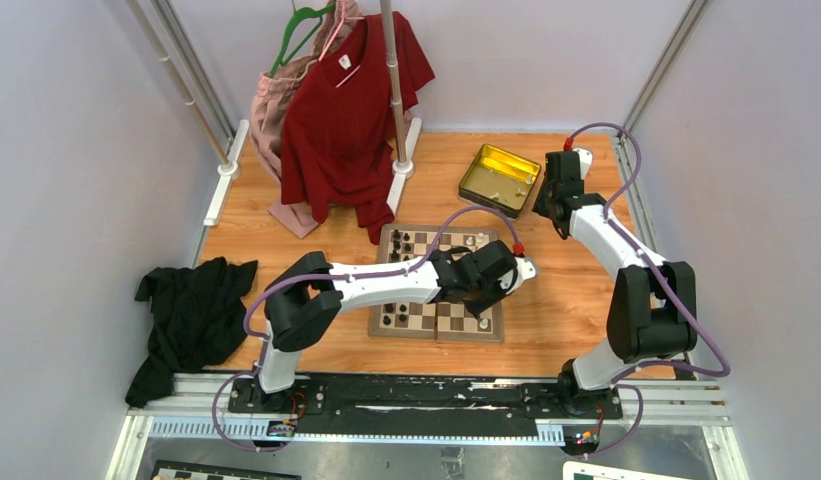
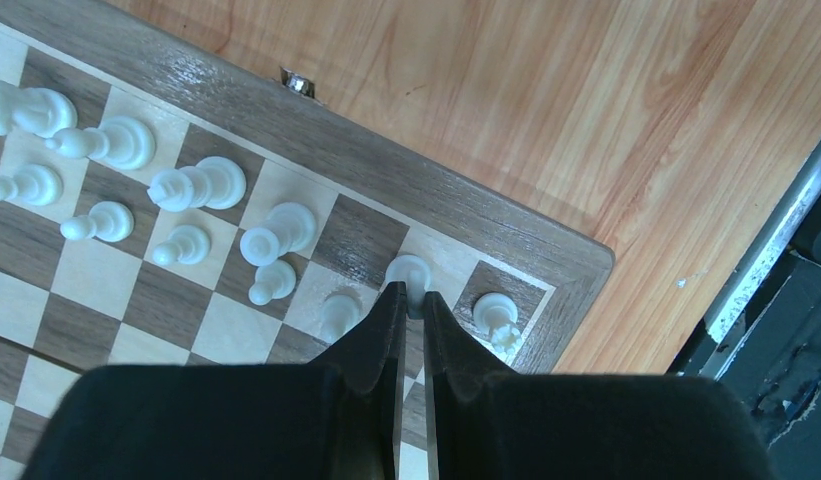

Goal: Set up the chess pieces on the board
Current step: Place the chess piece on the chessboard.

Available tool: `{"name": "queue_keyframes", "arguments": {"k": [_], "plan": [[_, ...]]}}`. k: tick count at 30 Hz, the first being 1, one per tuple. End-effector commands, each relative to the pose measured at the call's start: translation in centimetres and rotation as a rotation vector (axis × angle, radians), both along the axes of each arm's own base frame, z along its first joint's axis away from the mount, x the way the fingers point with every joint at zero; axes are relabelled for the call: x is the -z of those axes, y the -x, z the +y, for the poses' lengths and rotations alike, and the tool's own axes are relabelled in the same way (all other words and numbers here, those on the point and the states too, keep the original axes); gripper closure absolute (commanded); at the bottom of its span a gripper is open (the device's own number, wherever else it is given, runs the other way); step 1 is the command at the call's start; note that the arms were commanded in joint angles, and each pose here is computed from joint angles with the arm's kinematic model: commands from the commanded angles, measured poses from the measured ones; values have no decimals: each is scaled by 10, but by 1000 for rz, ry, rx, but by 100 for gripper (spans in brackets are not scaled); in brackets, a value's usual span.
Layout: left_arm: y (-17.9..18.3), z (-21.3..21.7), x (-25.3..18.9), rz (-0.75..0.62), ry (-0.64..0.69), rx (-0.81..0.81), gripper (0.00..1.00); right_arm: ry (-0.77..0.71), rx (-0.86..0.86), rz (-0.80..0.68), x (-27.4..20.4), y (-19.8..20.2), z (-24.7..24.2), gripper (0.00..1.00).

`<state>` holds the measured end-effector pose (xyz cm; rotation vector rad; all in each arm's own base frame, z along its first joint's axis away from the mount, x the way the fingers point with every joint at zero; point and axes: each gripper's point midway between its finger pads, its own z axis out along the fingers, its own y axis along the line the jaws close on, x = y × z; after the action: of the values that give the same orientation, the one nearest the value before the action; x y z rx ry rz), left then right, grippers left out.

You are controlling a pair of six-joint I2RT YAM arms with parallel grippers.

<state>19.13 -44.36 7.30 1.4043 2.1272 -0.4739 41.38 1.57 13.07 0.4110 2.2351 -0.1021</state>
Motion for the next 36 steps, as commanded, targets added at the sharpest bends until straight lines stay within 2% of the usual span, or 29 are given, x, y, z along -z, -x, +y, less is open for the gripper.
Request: {"name": "queue_keyframes", "arguments": {"k": [1, 19, 25, 28, 36], "plan": [[-1, -6, -10, 3, 51, -8, 100, -15, 22, -25, -8, -7, -4, 64], [4, -2, -12, 32, 67, -19, 99, -16, 18, -16, -4, -3, -4, 64], [2, -1, -13, 24, 67, -24, 70, -15, 15, -13, -4, -3, -4, 64], [2, -1, -13, 21, 65, -23, 59, -12, 12, -12, -5, -3, -4, 64], [-3, -1, -23, -9, 69, -24, 51, -12, 9, -23, -10, -5, -4, 64]]}}
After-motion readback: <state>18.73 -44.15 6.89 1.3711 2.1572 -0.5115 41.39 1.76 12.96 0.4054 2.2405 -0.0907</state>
